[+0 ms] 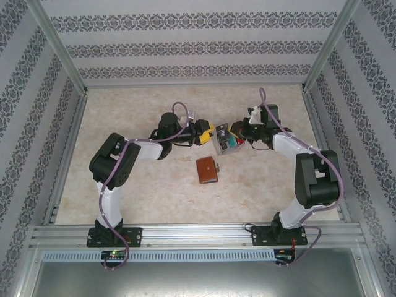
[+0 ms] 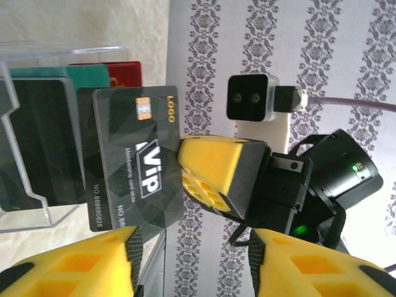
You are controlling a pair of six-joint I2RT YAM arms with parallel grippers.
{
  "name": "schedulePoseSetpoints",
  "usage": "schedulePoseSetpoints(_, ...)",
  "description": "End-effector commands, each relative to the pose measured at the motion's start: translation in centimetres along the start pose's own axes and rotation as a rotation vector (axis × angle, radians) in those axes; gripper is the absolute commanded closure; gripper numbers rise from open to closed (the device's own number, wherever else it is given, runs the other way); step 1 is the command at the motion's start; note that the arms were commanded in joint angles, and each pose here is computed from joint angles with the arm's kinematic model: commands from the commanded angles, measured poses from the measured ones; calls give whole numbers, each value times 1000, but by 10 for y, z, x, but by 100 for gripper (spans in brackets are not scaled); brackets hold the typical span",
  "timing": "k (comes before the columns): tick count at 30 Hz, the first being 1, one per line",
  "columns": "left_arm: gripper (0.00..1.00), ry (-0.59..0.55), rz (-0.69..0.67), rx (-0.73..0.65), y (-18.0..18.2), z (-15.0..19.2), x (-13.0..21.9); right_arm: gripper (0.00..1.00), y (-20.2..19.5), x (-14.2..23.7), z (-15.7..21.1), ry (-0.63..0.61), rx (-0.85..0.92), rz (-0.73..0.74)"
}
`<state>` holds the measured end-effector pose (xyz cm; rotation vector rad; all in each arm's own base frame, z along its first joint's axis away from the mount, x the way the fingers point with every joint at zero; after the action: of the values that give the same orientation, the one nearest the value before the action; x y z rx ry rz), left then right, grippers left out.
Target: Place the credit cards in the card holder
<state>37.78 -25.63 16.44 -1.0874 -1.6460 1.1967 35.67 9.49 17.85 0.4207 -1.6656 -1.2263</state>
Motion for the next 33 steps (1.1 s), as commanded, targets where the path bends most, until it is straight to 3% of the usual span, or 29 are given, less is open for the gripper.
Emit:
schedulePoseSetpoints(1,44,-25,-35,16,18,-2,0,100,7,-4,-3,17,48,-23)
schedulePoseSetpoints(16,41,-41,-20,88,45,-7,-16,100,-3,-20,-7,51,62,0)
schedulePoseSetpoints(33,42,3,-2,117,49,2,-36,100,-12,-28,-7,130,99,40)
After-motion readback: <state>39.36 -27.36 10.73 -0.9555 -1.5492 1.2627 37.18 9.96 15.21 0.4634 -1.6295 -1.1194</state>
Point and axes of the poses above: each hand's point on the last joint's axis, 136 mm out from that joint toward the fingers, its own x axis back along the fingers, its own y axis along the line the jaws close on, z = x × y, the point moved 9 cm from there along x, back along the fingers, and after that the axes turned 14 degrees about -x, right-handed, at the moved point
